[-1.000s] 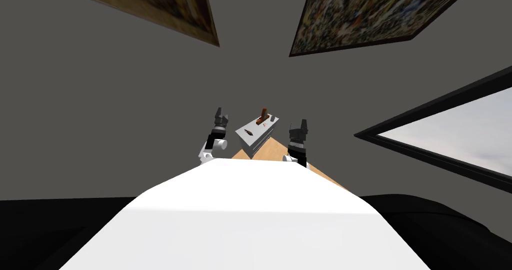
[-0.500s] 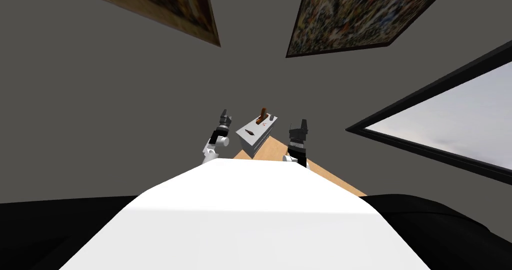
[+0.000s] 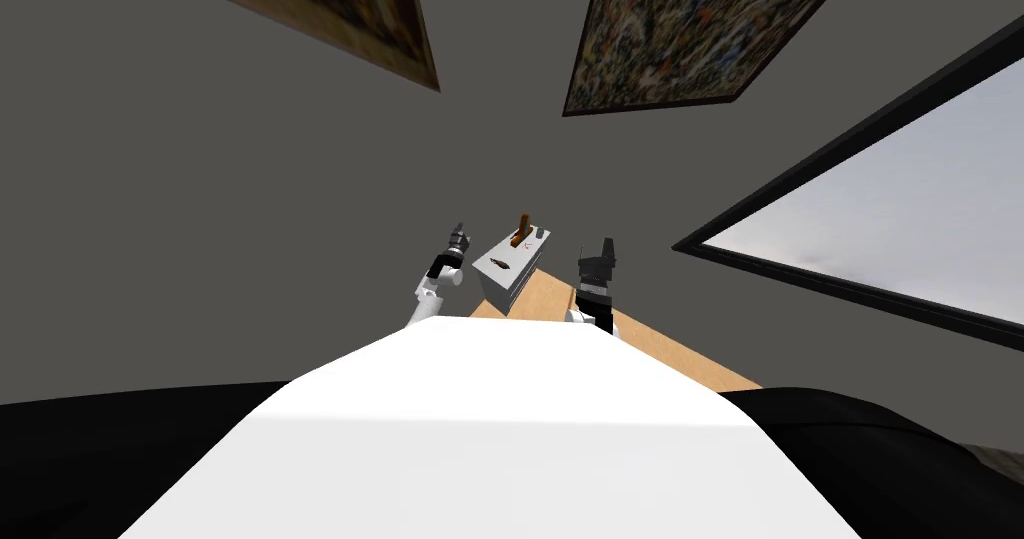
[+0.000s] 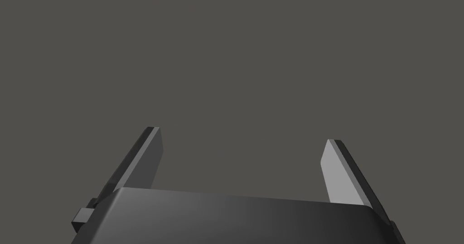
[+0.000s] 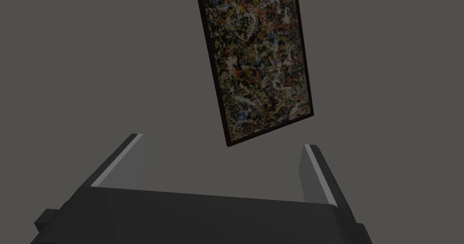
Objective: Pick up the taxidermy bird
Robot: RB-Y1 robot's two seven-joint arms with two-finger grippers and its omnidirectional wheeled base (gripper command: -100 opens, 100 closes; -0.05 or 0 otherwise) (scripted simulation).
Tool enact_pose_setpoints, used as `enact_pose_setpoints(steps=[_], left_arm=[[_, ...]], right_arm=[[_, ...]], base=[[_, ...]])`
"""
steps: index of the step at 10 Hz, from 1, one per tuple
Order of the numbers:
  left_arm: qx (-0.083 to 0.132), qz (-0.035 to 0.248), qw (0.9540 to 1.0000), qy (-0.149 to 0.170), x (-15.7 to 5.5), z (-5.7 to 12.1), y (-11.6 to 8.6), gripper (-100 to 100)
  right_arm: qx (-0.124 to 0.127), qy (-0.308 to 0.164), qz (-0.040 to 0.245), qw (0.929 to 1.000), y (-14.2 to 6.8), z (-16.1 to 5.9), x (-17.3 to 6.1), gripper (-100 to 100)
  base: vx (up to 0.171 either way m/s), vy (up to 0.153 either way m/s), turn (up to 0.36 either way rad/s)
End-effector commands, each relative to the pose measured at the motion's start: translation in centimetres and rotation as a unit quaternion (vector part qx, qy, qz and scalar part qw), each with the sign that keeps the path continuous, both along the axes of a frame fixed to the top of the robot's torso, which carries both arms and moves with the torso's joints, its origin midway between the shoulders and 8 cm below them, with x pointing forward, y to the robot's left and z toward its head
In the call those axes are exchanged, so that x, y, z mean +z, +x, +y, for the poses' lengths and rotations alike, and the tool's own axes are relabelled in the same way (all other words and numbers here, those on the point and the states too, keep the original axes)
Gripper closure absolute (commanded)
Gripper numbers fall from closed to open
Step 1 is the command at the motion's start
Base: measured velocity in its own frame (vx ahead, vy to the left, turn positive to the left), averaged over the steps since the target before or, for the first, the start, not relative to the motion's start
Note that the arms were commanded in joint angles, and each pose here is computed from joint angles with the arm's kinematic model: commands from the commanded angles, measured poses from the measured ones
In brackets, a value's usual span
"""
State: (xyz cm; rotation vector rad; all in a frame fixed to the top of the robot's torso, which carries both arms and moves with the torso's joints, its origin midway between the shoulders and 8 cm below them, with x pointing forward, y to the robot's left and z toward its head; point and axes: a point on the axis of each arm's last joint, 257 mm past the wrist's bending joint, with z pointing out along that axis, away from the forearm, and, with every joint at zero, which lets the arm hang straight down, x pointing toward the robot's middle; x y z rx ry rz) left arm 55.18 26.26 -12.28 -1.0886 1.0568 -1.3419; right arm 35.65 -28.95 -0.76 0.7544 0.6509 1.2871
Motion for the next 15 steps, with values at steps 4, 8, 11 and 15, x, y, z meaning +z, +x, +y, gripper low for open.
enact_pose_setpoints(steps=[4,8,11,15], left_arm=[[-0.014,0.069,0.9975,-0.005,-4.3,-1.0,2.2,-100],[-0.036,0.142,0.9892,-0.011,-8.3,-2.6,4.4,-100],[-0.058,0.189,0.9801,-0.014,-10.1,-4.4,6.1,-100],[-0.066,0.255,0.9645,-0.015,-14.3,-4.9,6.3,-100]], right_arm=[[0.0,0.0,0.0,1.0,0.0,0.0,0.0,0],[0.0,0.0,0.0,1.0,0.0,0.0,0.0,0],[0.0,0.0,0.0,1.0,0.0,0.0,0.0,0],[0.0,0.0,0.0,1.0,0.0,0.0,0.0,0]], base=[[-0.023,0.093,-0.11],[-0.022,0.091,-0.169],[-0.015,0.103,-0.2],[-0.012,0.065,-0.136]])
